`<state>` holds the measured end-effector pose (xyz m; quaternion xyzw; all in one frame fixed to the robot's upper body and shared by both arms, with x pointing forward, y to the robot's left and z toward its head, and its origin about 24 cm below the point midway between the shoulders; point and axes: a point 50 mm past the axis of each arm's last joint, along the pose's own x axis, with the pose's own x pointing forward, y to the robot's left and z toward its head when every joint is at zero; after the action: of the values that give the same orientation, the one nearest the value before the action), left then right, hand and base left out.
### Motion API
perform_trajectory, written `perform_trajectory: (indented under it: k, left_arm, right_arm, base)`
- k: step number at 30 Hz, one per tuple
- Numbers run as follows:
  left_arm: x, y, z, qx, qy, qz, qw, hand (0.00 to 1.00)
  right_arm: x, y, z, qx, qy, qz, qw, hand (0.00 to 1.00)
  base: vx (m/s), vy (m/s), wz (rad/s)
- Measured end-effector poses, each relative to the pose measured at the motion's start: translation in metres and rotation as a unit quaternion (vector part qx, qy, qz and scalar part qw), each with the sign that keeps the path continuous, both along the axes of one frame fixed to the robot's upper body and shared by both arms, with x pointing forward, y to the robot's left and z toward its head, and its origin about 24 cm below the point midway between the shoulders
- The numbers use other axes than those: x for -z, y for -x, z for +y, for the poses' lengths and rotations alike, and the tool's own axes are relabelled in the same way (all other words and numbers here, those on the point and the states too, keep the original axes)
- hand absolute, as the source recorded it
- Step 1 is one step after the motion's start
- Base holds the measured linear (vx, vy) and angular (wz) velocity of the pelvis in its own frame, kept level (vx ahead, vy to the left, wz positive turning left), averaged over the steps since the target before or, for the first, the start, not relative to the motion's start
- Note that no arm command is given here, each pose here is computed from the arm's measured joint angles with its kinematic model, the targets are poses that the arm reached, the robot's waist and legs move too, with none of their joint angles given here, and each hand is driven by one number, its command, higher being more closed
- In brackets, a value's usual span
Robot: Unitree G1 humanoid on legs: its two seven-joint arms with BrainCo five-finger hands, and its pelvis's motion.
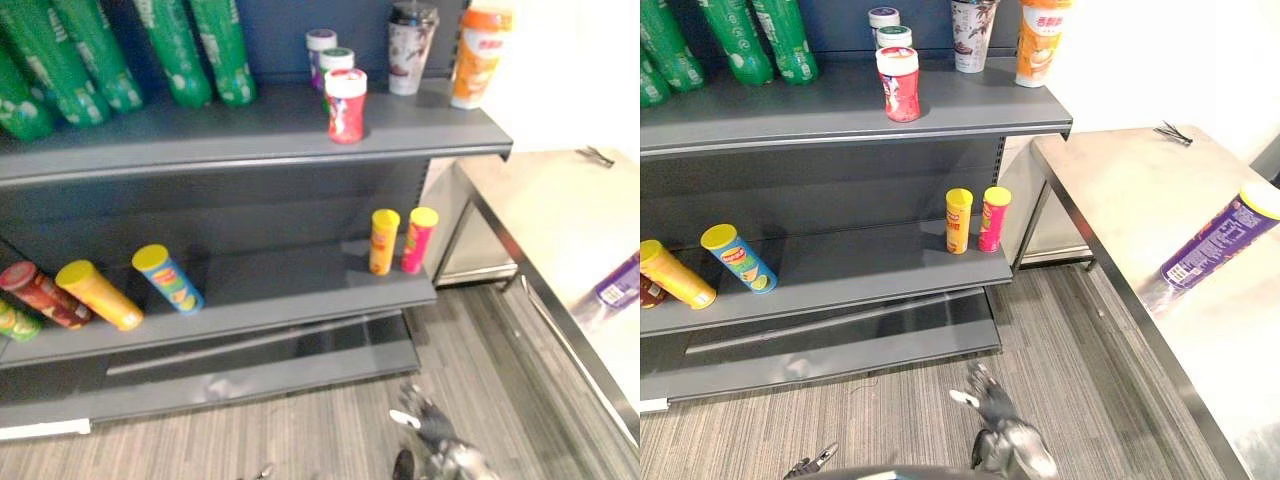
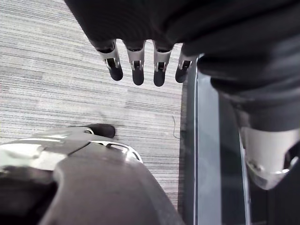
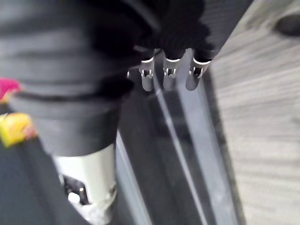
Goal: Put the gum and the chips on the shelf.
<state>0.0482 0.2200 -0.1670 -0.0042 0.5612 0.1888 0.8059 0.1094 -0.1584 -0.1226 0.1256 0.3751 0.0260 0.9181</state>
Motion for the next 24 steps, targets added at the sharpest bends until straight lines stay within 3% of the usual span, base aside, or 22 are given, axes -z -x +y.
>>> perform_trajectory:
  k: [2,7,13,24]
  left_arm:
    - [0.000,0.000,-0.001,0.002,0.004,-0.003,1.000,0.00]
    - [0.001,0.000,-0.005,0.002,0.014,-0.010,1.000,0.00]
    - [0.001,0.003,-0.007,0.002,0.017,-0.014,1.000,0.00]
    - [0.001,-0.008,-0.012,-0.003,0.031,-0.027,0.999,0.00]
  right_arm:
    - [0.013,0.018,-0.024,0.042,0.042,0.049,0.997,0.00]
    - [0.026,0.041,-0.053,0.130,0.082,0.113,0.982,0.00]
    - [0.039,0.078,-0.060,0.176,0.102,0.193,0.960,0.00]
    - [0.042,0.089,-0.072,0.285,0.098,0.225,0.927,0.00]
  base:
    - [0.01,0.014,-0.08]
    - [-0.01,0.007,-0.06]
    - [0.00,0.005,-0.03]
    - [-0.02,0.025,-0.06]
